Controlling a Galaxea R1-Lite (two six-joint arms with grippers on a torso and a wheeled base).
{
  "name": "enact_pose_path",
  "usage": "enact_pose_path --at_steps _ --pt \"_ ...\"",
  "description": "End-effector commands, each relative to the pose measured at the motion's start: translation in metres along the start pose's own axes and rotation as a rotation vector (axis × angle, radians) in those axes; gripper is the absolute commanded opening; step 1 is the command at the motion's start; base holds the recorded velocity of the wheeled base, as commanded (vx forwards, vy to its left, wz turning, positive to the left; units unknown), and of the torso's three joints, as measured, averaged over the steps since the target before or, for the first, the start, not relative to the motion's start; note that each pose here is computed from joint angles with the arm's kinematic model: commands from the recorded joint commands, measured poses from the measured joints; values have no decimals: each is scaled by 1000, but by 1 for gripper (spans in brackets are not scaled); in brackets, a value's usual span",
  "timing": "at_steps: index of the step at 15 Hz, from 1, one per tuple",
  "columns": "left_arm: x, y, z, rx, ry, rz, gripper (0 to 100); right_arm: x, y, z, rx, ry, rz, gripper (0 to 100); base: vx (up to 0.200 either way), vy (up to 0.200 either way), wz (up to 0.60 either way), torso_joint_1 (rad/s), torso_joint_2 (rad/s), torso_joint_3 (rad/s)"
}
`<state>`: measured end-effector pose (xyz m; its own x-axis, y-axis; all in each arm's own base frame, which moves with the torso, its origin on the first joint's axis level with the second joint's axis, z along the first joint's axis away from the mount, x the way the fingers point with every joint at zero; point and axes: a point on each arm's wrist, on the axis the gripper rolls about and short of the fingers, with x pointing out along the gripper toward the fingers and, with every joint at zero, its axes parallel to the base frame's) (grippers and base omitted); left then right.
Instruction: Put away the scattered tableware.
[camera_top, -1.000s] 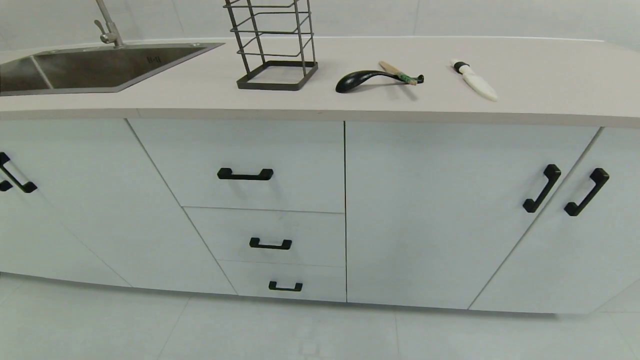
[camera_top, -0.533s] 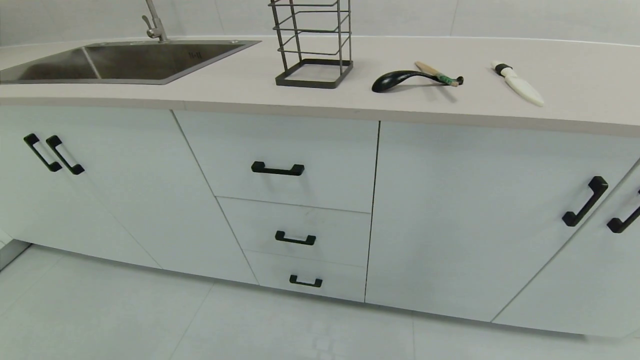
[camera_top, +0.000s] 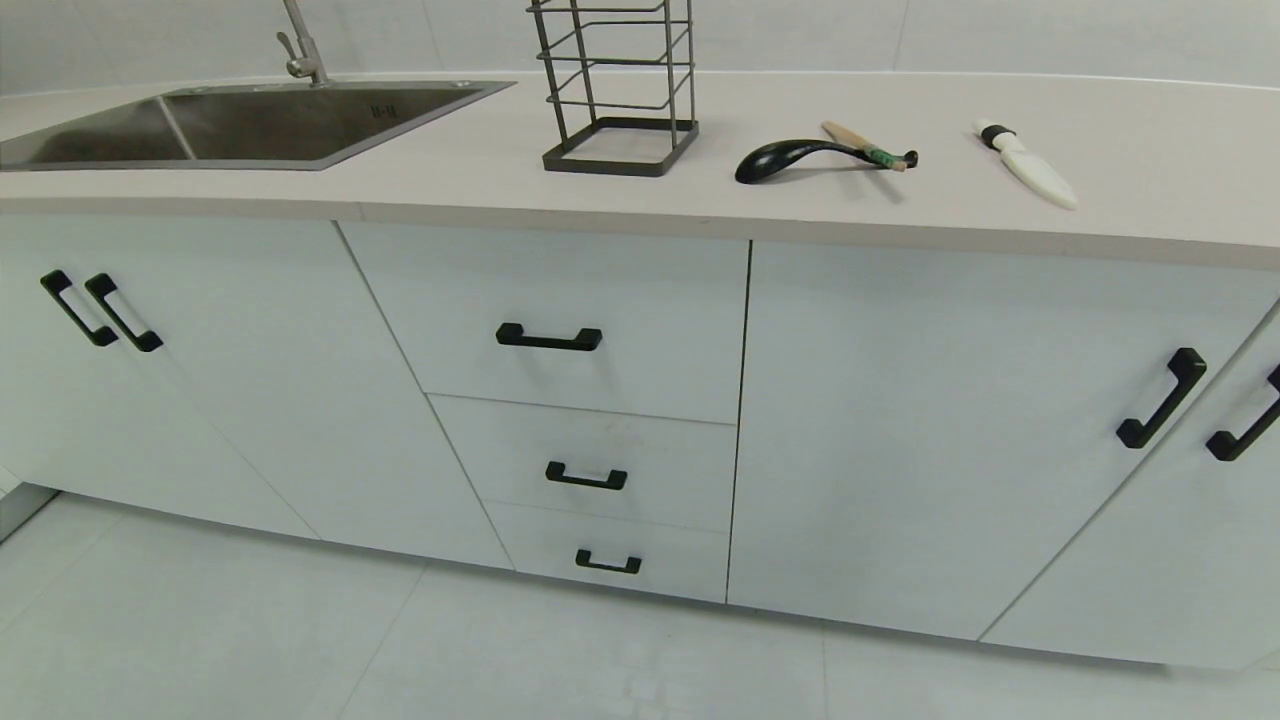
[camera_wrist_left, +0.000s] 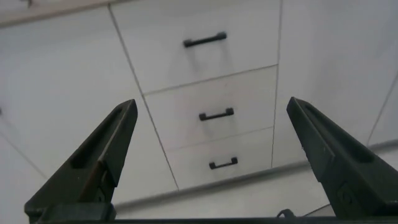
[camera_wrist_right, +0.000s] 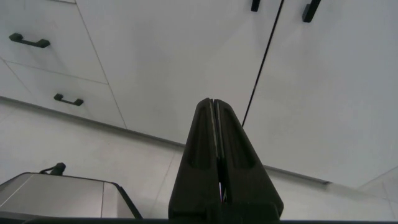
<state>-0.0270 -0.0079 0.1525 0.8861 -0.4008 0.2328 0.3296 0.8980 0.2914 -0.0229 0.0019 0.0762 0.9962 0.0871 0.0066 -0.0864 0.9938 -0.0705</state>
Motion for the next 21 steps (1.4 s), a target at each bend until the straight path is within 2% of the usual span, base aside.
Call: enact_pose_path --at_steps 1,2,3,4,6,9,10,11,13,14,15,16,17,18,19,20,21 --pt "37 22 38 113 65 -181 100 0 0 0 -1 0 2 0 0 0 0 0 0 0" --pt "52 27 44 175 113 -290 100 0 0 0 -1 0 0 0 0 0 0 0 0 0" --pt "61 28 45 209 175 -377 100 0 0 0 -1 0 2 0 0 0 0 0 0 0" --pt "63 27 43 228 224 -416 100 0 0 0 -1 -1 0 0 0 0 0 0 0 0" --pt "64 26 38 228 284 -448 100 0 0 0 -1 -1 2 0 0 0 0 0 0 0" --pt "72 26 33 219 327 -473 100 0 0 0 -1 -1 2 0 0 0 0 0 0 0" --pt "77 25 30 224 347 -495 100 0 0 0 -1 0 0 0 0 0 0 0 0 0" --pt "81 24 25 249 364 -529 100 0 0 0 -1 -1 2 0 0 0 0 0 0 0" --pt "84 16 10 362 418 -695 100 0 0 0 -1 -1 0 0 0 0 0 0 0 0" --pt "83 14 6 390 444 -743 100 0 0 0 -1 -1 0 0 0 0 0 0 0 0" --pt "77 11 -1 453 498 -830 100 0 0 0 -1 -1 0 0 0 0 0 0 0 0" --pt "74 10 -4 468 549 -855 100 0 0 0 -1 -1 0 0 0 0 0 0 0 0" --pt "73 10 -5 472 564 -860 100 0 0 0 -1 0 0 0 0 0 0 0 0 0" --pt "79 10 -10 510 617 -886 100 0 0 0 -1 0 0 0 0 0 0 0 0 0" --pt "91 9 -14 560 631 -924 100 0 0 0 -1 -1 0 0 0 0 0 0 0 0" --pt "104 9 -16 618 614 -955 100 0 0 0 -1 0 2 0 0 0 0 0 0 0" --pt "125 7 -23 697 591 -1010 100 0 0 0 -1 0 2 0 0 0 0 0 0 0"
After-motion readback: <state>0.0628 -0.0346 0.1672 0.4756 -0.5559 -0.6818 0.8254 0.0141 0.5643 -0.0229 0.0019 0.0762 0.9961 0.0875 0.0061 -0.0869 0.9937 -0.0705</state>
